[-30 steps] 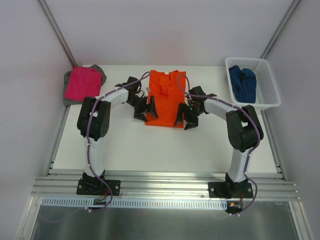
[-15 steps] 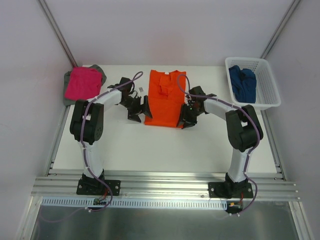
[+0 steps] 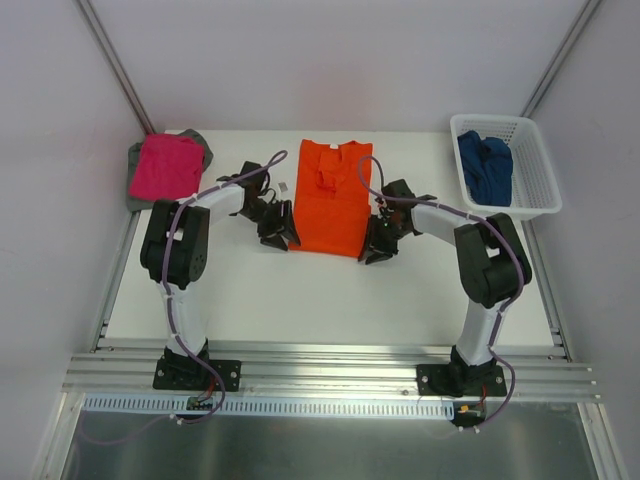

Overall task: Fold and stack the t-shirts
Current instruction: Fold the tshirt

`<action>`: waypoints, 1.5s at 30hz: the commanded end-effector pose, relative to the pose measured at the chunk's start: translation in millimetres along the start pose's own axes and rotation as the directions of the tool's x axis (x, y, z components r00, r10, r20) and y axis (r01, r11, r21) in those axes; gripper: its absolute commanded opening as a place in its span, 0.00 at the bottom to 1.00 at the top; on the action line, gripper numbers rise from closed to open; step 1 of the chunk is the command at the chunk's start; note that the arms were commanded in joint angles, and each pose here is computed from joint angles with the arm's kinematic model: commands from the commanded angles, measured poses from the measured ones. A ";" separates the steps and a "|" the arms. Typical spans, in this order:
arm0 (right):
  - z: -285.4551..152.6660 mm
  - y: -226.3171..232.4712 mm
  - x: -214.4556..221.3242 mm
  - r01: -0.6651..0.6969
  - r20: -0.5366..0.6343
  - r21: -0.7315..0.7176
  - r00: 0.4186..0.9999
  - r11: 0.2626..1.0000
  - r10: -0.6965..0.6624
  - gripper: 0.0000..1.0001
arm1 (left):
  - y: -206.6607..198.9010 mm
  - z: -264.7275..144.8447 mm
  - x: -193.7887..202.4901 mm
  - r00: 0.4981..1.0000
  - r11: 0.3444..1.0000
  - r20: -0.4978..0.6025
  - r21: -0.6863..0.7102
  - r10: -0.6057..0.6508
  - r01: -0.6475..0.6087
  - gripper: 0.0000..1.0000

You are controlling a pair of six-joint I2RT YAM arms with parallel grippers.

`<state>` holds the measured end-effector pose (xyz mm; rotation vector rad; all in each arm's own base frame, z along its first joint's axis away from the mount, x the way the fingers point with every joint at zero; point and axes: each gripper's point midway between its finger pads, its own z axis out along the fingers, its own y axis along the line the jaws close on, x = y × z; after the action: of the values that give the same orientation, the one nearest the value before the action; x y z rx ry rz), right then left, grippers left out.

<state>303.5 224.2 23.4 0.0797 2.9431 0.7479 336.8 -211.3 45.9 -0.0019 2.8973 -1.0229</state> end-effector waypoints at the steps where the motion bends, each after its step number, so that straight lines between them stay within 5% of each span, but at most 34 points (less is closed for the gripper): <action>1: -16.2 4.5 -6.3 0.029 0.054 -0.012 0.998 1.000 -0.029 0.32 | -5.0 7.4 6.5 0.999 0.999 -0.029 0.035 -0.016 0.017 0.49; 8: -13.0 3.6 -14.3 0.041 0.069 -0.011 0.997 0.999 -0.040 0.26 | -8.0 12.6 -2.0 0.999 0.998 -0.034 0.057 -0.015 0.017 0.36; 23: -6.8 -0.1 -35.5 0.050 0.098 -0.006 0.994 0.999 -0.049 0.21 | -7.8 9.6 2.6 0.999 0.998 -0.036 0.060 -0.019 0.021 0.30; 29: -6.0 5.5 -38.2 0.056 0.086 -0.043 0.995 0.997 -0.052 0.01 | -5.2 9.3 5.1 0.999 0.999 -0.035 0.050 -0.014 0.016 0.11; 37: -12.2 1.9 -12.6 0.034 0.050 -0.068 0.998 0.997 -0.031 0.01 | -4.1 7.9 16.2 0.999 0.998 -0.050 0.057 -0.010 0.013 0.01; 45: -27.2 0.5 12.9 0.027 0.024 -0.078 0.999 0.997 -0.025 0.01 | -9.6 -4.8 38.9 0.998 0.997 -0.058 0.076 -0.007 0.011 0.00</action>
<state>294.9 212.5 23.6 0.0621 2.9162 0.8019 309.0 -212.6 26.9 -0.0514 2.9640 -1.0992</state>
